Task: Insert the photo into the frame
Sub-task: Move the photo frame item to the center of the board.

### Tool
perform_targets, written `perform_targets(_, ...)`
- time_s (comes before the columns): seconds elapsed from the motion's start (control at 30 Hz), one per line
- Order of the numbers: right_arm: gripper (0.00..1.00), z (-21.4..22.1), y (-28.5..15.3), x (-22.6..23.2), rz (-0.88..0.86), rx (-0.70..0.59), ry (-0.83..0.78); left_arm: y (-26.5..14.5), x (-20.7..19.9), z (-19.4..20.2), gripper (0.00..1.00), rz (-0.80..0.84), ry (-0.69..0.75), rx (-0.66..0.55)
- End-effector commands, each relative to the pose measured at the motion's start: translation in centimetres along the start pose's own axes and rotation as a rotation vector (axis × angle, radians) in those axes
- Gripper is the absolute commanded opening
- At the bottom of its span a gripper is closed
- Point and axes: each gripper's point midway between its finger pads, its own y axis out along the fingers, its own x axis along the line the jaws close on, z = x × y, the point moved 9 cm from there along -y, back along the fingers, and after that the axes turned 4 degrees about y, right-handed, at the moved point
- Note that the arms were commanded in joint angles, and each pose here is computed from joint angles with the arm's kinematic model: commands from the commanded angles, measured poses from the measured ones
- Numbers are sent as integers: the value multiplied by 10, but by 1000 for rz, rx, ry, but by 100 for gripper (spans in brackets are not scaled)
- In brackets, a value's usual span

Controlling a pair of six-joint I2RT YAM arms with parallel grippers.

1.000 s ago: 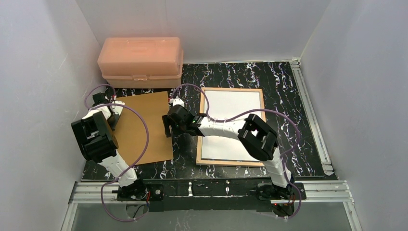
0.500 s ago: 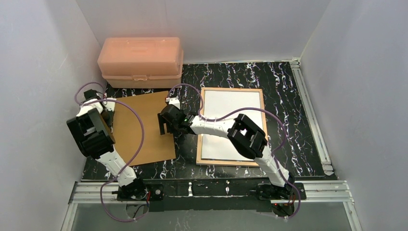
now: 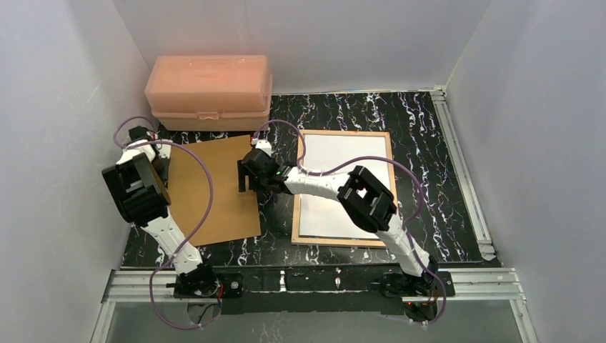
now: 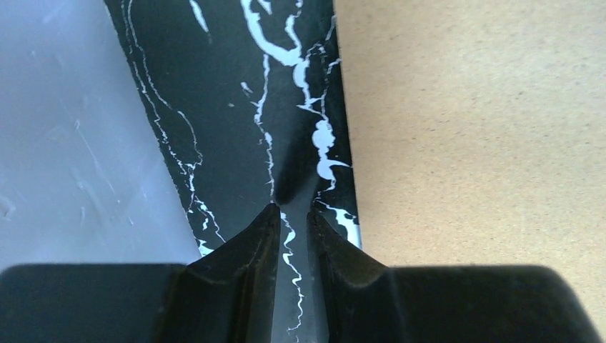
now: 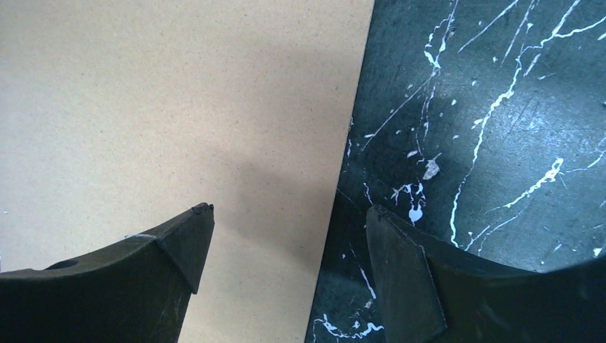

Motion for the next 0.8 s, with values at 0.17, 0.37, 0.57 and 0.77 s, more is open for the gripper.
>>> perform_targets(0.17, 86, 26, -18, 0, -41, 108, 69, 7, -71, 16, 19, 175, 142, 59)
perform_targets(0.37, 87, 35, -32, 0, -50, 140, 98, -3, -80, 17, 18, 187, 169, 39)
perform_targets(0.57, 87, 28, -47, 15, -101, 149, 133, -10, -88, 14, 18, 199, 178, 34)
perform_targets(0.77, 87, -4, -68, 34, -225, 99, 258, -9, -107, 18, 17, 304, 166, 54)
